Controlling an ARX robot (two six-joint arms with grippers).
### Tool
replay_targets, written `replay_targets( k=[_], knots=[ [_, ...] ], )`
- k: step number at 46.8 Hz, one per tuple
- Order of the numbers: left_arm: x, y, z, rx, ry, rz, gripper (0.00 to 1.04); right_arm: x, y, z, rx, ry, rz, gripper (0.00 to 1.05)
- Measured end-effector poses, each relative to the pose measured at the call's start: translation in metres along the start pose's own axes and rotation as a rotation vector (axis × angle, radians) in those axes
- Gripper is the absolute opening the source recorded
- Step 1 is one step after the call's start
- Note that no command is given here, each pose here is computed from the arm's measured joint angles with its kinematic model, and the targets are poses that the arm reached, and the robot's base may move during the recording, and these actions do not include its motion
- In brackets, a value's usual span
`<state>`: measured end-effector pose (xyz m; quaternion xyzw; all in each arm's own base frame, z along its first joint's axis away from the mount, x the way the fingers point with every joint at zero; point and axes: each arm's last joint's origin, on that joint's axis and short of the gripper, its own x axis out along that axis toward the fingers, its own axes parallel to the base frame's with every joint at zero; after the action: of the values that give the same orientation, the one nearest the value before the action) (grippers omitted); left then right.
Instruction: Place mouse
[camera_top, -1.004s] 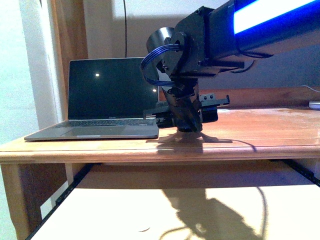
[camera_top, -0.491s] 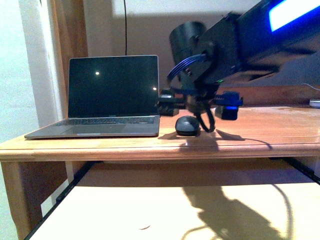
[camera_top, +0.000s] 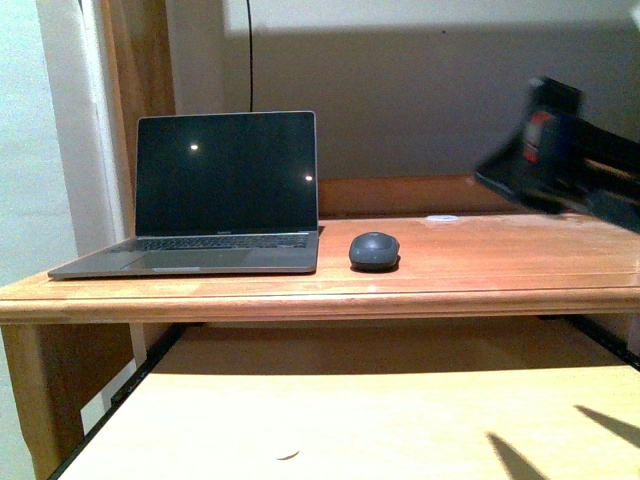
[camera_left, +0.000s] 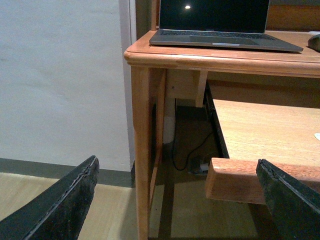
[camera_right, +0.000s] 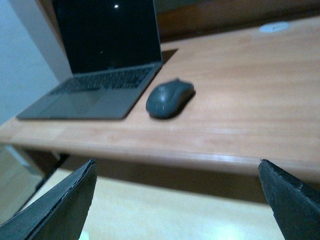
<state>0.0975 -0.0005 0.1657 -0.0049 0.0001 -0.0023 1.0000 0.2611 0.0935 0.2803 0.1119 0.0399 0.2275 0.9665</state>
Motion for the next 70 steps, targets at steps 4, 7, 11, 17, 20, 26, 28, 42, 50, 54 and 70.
replay_targets(
  k=[4, 7, 11, 17, 20, 26, 28, 42, 50, 54, 70],
  knots=[
    [0.000, 0.000, 0.000, 0.000, 0.000, 0.000, 0.97, -0.031, -0.015, -0.023, -0.010, 0.042, 0.054, 0.97],
    [0.000, 0.000, 0.000, 0.000, 0.000, 0.000, 0.97, -0.050, -0.027, -0.039, -0.018, 0.077, 0.083, 0.97],
    [0.000, 0.000, 0.000, 0.000, 0.000, 0.000, 0.97, -0.071, -0.041, -0.056, -0.027, 0.116, 0.113, 0.97],
    [0.000, 0.000, 0.000, 0.000, 0.000, 0.000, 0.97, -0.095, -0.057, -0.071, -0.035, 0.141, 0.160, 0.97],
    [0.000, 0.000, 0.000, 0.000, 0.000, 0.000, 0.97, -0.105, -0.063, -0.078, -0.048, 0.154, 0.200, 0.97],
    [0.000, 0.000, 0.000, 0.000, 0.000, 0.000, 0.97, -0.119, -0.073, -0.091, -0.065, 0.188, 0.258, 0.97],
    [0.000, 0.000, 0.000, 0.000, 0.000, 0.000, 0.97, -0.124, -0.076, -0.094, -0.062, 0.193, 0.282, 0.97],
    [0.000, 0.000, 0.000, 0.000, 0.000, 0.000, 0.97, -0.129, -0.085, -0.122, -0.143, 0.302, 0.296, 0.97],
    [0.000, 0.000, 0.000, 0.000, 0.000, 0.000, 0.97, -0.116, -0.086, -0.128, -0.204, 0.304, 0.286, 0.97],
    [0.000, 0.000, 0.000, 0.000, 0.000, 0.000, 0.97, -0.109, -0.084, -0.129, -0.219, 0.302, 0.278, 0.97],
    [0.000, 0.000, 0.000, 0.000, 0.000, 0.000, 0.97, -0.041, -0.074, -0.122, -0.233, 0.268, 0.181, 0.97]
  ],
)
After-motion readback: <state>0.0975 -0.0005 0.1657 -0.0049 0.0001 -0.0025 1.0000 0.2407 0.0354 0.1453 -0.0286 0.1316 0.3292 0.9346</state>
